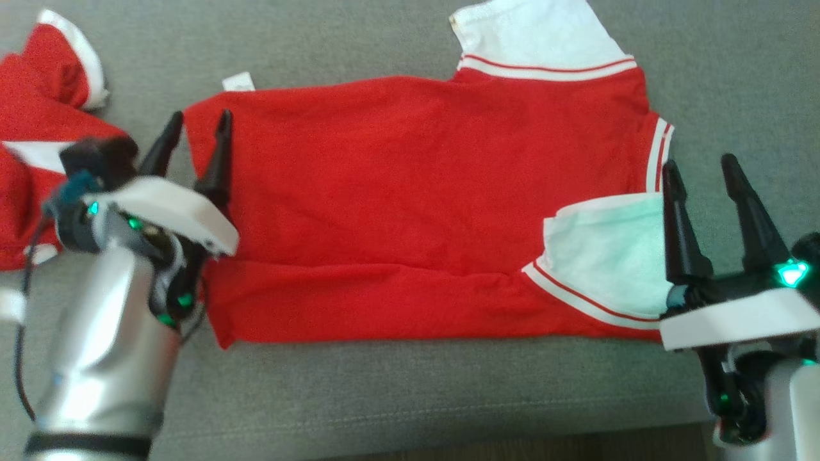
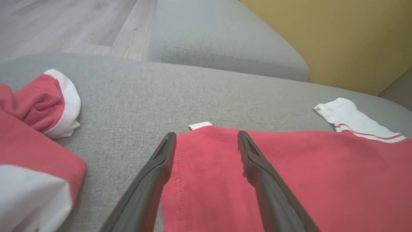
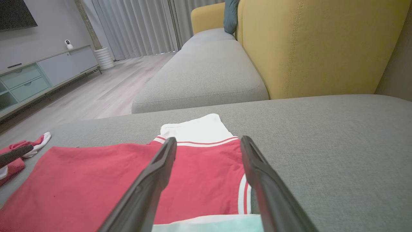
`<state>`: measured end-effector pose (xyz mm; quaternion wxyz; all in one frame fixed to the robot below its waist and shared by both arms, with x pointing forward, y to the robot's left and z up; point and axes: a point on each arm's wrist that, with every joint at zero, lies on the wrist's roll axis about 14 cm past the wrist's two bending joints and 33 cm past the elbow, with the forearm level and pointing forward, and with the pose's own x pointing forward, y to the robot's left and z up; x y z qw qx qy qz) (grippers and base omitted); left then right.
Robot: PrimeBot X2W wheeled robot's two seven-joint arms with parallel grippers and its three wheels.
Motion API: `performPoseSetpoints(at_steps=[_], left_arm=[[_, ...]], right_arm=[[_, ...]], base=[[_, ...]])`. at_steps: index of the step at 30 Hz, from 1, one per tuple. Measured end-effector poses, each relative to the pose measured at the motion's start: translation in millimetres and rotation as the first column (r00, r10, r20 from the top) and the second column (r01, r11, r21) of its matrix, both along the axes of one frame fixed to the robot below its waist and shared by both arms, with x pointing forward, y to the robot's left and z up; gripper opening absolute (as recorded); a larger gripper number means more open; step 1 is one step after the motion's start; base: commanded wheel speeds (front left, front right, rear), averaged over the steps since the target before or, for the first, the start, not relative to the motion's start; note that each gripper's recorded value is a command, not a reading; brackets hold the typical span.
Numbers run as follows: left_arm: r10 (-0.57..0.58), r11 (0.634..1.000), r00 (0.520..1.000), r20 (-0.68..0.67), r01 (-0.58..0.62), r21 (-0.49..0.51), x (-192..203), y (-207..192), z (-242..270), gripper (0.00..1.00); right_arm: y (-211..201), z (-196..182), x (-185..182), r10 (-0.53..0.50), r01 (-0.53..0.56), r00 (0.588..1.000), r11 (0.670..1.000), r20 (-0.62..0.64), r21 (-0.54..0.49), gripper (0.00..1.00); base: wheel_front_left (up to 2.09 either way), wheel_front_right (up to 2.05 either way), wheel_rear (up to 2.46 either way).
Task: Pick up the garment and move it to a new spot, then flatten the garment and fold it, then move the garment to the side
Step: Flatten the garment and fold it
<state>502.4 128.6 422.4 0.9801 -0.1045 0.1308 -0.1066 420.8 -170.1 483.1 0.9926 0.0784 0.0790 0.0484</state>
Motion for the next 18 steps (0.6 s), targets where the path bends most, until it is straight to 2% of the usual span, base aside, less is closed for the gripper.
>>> performPoseSetpoints(at_steps=[3, 7, 14, 15, 16, 17, 18], left_arm=[[-0.015, 1.000, 0.991, -0.132, 0.016, 0.008, 15.9, 2.4, -34.9, 1.00], [-0.017, 0.999, 0.973, -0.231, 0.023, 0.024, 23.0, 5.5, -56.4, 1.00], [-0.025, 0.998, 0.949, -0.314, 0.040, 0.041, 30.5, 8.0, -64.2, 1.00], [-0.031, 0.998, 0.945, -0.325, 0.049, 0.050, 30.3, 7.4, -65.5, 0.87], [-0.034, 0.997, 0.942, -0.335, 0.056, 0.057, 29.9, 7.5, -66.6, 0.50], [-0.033, 0.997, 0.941, -0.336, 0.057, 0.061, 30.8, 8.1, -65.9, 0.31], [-0.034, 0.996, 0.940, -0.339, 0.061, 0.069, 30.4, 9.4, -66.6, 0.00]], right_arm=[[-1.4, -9.2, 4.6, -0.004, 0.004, 1.000, 1.000, -0.020, -0.001, 1.00], [-6.2, -19.2, 3.1, -0.020, 0.020, 0.999, 1.000, -0.047, 0.004, 1.00], [-9.3, -23.8, -0.3, -0.031, 0.031, 0.997, 0.999, -0.064, 0.014, 1.00], [-9.5, -23.4, -0.5, -0.032, 0.033, 0.998, 0.999, -0.063, 0.019, 1.00], [-9.9, -23.1, -0.6, -0.033, 0.034, 0.998, 0.999, -0.062, 0.020, 1.00], [-10.6, -23.4, -0.8, -0.035, 0.037, 0.997, 0.999, -0.064, 0.021, 1.00], [-11.3, -24.1, -0.9, -0.037, 0.039, 0.997, 0.999, -0.066, 0.023, 1.00]], base=[[0.00, 0.00, 0.00], [0.00, 0.00, 0.00], [0.00, 0.00, 0.00], [0.00, 0.00, 0.00], [0.00, 0.00, 0.00], [0.00, 0.00, 0.00], [0.00, 0.00, 0.00]])
